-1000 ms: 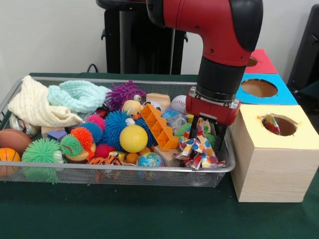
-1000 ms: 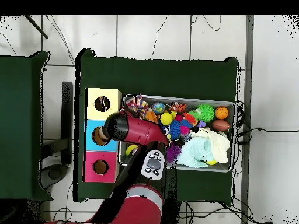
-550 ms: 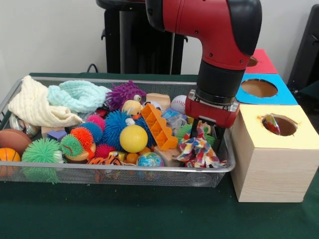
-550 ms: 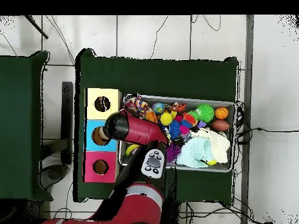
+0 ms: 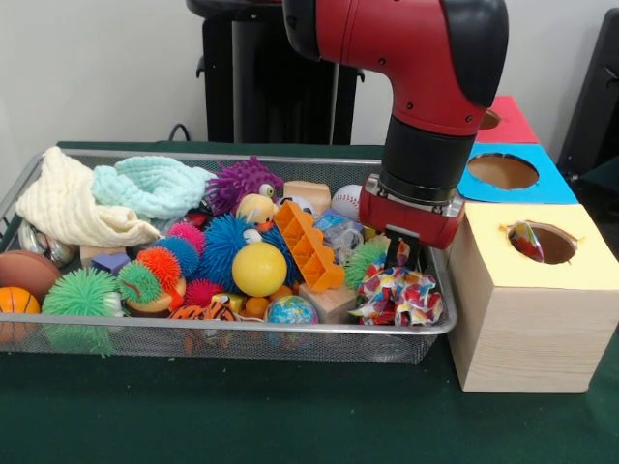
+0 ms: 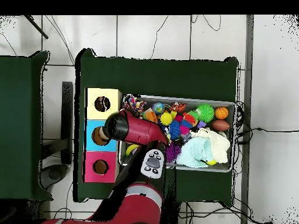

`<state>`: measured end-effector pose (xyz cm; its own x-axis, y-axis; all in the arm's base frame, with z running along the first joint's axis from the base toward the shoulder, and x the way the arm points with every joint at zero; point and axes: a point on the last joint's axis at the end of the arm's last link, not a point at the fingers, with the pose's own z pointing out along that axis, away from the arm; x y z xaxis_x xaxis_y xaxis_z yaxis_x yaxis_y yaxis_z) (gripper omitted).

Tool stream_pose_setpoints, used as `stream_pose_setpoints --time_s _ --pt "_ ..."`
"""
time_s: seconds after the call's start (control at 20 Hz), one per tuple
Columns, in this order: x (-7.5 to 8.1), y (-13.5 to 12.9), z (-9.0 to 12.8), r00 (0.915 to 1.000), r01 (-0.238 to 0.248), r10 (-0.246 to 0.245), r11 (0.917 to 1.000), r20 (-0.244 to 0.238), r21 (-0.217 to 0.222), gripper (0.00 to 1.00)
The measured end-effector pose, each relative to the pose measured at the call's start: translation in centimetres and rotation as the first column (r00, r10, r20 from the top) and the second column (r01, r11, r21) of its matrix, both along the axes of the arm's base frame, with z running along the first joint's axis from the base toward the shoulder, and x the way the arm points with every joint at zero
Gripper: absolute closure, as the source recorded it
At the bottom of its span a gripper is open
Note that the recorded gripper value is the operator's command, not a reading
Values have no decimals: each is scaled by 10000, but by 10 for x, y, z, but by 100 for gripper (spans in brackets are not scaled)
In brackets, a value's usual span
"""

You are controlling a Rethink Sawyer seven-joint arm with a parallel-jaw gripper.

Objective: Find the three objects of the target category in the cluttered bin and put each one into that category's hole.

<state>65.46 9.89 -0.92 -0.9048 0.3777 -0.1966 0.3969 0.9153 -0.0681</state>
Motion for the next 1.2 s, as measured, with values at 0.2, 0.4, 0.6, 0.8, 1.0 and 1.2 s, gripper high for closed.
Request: stream_pose_setpoints --time_s 0.2,0.4,0.6,0.8,1.0,1.2 --pt "0 2 1 10000 -28 28 10000 19 -2 100" --pt "3 3 12 9999 57 -59 9998 143 180 100" --pt "6 2 43 9991 299 -317 9976 286 626 100" --pt "6 4 79 9991 384 -398 9952 139 899 100" --pt "10 9 108 9993 383 -387 9927 12 1145 100" --pt "13 12 120 9993 338 -356 9919 126 1228 100"
